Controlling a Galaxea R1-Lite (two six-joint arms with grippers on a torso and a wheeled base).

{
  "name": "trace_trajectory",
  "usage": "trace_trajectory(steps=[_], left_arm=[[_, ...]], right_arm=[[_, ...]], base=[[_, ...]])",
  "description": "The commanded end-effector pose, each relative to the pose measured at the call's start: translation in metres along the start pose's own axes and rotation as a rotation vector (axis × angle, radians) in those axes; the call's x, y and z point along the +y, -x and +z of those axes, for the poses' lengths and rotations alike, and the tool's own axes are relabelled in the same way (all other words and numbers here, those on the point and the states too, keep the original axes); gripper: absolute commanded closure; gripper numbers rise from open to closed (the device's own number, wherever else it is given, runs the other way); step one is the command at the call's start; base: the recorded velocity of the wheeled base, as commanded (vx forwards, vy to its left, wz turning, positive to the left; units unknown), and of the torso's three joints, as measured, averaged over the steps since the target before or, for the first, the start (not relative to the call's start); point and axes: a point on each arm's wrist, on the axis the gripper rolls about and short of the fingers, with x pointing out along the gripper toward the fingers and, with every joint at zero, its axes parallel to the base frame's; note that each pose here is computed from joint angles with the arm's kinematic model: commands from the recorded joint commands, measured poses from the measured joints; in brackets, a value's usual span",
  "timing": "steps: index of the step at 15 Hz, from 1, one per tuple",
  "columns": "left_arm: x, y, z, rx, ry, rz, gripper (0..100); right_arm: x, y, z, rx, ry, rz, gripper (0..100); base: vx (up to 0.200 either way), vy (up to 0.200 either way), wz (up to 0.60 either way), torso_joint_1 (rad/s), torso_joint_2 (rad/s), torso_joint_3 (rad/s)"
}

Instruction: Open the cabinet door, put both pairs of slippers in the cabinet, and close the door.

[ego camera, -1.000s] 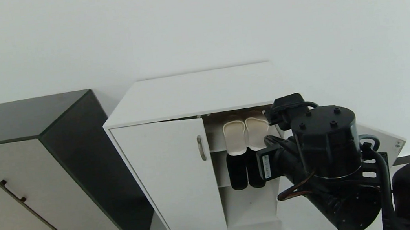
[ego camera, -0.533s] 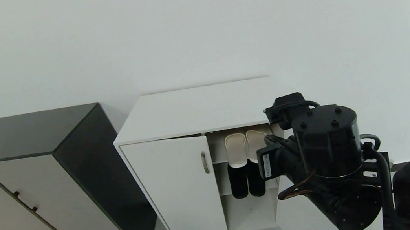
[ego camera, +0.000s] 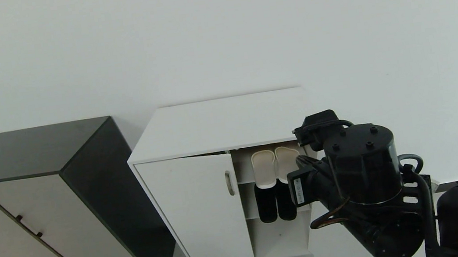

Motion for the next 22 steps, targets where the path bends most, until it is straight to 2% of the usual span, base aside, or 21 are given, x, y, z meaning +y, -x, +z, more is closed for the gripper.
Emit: trace_trajectory(steps=[1, 5, 7, 9, 13, 15, 17, 22], left_arm=[[0.000, 0.000, 0.000, 0.000, 0.000, 0.000, 100], [0.000, 0.000, 0.000, 0.000, 0.002, 0.000, 100], [0.000, 0.000, 0.000, 0.000, 0.002, 0.000, 100], [0.000, 0.000, 0.000, 0.000, 0.003, 0.000, 100], [0.000, 0.000, 0.000, 0.000, 0.003, 0.000, 100], [0.000, 0.000, 0.000, 0.000, 0.003, 0.000, 100], [0.000, 0.000, 0.000, 0.000, 0.003, 0.000, 100], [0.000, 0.000, 0.000, 0.000, 0.006, 0.000, 100]], right_arm=[[0.001, -0.001, -0.002, 0.005, 0.005, 0.001, 100], [-0.002, -0.003, -0.001, 0.004, 0.004, -0.008, 100], [-0.012, -0.010, 0.004, -0.003, -0.011, -0.043, 100], [-0.025, -0.020, 0.006, -0.004, 0.004, -0.086, 100], [-0.050, -0.037, 0.010, -0.005, -0.023, -0.048, 100], [-0.058, -0.043, 0.011, 0.003, -0.038, 0.014, 100], [-0.068, -0.051, 0.012, 0.006, -0.050, 0.011, 100], [-0.075, -0.067, 0.004, 0.015, -0.053, -0.018, 100]], base=[[0.000, 0.000, -0.60, 0.002, 0.00, 0.002], [0.000, 0.000, -0.60, 0.006, 0.00, 0.002], [0.000, 0.000, -0.60, 0.005, 0.00, 0.000], [0.000, 0.000, 0.00, 0.000, 0.00, 0.000], [0.000, 0.000, 0.00, 0.000, 0.00, 0.000], [0.000, 0.000, 0.00, 0.000, 0.00, 0.000], [0.000, 0.000, 0.00, 0.000, 0.00, 0.000], [-0.200, 0.000, 0.00, 0.003, 0.00, 0.001]])
